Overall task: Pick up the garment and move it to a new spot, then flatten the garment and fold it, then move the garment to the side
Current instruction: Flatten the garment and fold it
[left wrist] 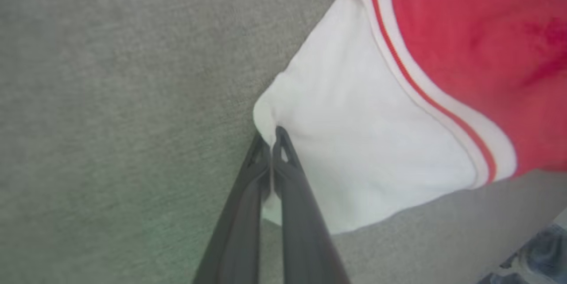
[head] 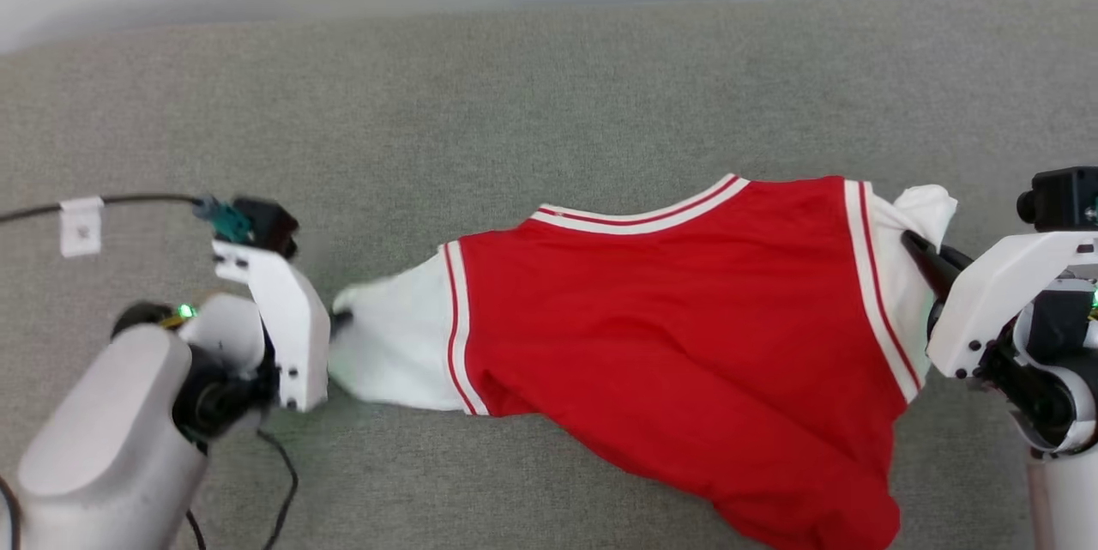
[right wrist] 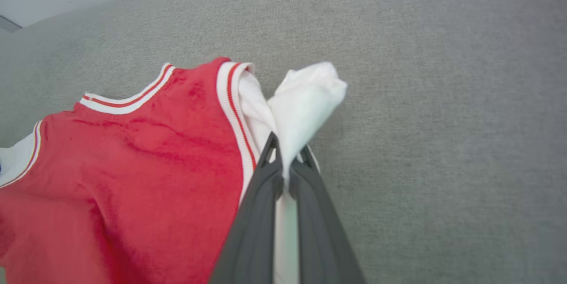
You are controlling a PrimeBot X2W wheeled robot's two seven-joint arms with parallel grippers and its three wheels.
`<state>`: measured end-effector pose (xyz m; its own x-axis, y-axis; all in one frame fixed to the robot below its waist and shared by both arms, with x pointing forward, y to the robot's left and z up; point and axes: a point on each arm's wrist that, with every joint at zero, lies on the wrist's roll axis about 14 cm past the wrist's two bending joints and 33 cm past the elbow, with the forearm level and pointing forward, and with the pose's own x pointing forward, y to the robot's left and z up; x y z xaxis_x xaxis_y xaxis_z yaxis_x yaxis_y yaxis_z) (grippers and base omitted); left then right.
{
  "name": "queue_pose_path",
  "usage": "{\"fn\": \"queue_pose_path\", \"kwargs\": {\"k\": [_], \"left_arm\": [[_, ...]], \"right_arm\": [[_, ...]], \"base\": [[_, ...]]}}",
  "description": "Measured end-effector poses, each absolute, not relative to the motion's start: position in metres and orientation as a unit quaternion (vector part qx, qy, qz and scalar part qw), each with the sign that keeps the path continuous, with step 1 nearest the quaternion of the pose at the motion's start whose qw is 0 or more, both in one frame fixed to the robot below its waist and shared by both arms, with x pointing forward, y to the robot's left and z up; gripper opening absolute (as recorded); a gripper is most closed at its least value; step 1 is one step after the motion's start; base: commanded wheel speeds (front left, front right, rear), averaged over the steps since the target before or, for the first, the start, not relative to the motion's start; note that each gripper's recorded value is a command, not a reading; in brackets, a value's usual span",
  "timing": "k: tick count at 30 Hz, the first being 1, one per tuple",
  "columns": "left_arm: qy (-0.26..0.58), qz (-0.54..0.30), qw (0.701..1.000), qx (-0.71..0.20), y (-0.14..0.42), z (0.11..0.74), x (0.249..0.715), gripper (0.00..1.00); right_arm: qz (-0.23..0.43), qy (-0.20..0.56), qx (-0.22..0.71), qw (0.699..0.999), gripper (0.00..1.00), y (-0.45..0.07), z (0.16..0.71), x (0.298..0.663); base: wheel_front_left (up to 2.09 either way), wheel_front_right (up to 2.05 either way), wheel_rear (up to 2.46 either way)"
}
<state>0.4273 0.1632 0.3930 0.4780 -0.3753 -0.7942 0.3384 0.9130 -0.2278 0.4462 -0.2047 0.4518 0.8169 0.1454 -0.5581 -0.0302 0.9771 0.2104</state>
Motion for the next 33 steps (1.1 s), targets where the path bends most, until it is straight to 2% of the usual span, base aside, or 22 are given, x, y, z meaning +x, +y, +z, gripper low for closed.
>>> {"fn": "queue_pose_path", "kwargs": {"k": [3, 6, 9, 13, 23, 33], "left_arm": [[0.385, -0.187, 0.904, 0.004, 0.170, 0.440, 0.462, 0.00], [0.320, -0.153, 0.935, 0.014, 0.181, 0.481, 0.483, 0.00], [0.239, -0.130, 0.962, 0.031, 0.186, 0.532, 0.506, 0.00], [0.159, -0.097, 0.981, 0.045, 0.194, 0.584, 0.534, 0.00], [0.021, -0.045, 0.997, 0.057, 0.215, 0.676, 0.603, 0.00], [-0.160, -0.018, 0.985, 0.061, 0.235, 0.761, 0.667, 0.00]], "right_arm": [[0.050, 0.280, 0.087, 0.955, 0.00, -0.207, 0.471, 0.453], [0.055, 0.258, 0.079, 0.961, 0.00, -0.207, 0.493, 0.462], [0.064, 0.236, 0.068, 0.967, 0.00, -0.206, 0.517, 0.472], [0.070, 0.190, 0.048, 0.978, 0.00, -0.208, 0.558, 0.493], [0.083, 0.051, -0.007, 0.995, 0.00, -0.206, 0.659, 0.564], [0.067, -0.110, -0.040, 0.991, 0.00, -0.202, 0.749, 0.637]], "base": [[0.00, 0.00, 0.00], [0.00, 0.00, 0.00], [0.00, 0.00, 0.00], [0.00, 0.00, 0.00], [0.00, 0.00, 0.00], [0.00, 0.00, 0.00]]}}
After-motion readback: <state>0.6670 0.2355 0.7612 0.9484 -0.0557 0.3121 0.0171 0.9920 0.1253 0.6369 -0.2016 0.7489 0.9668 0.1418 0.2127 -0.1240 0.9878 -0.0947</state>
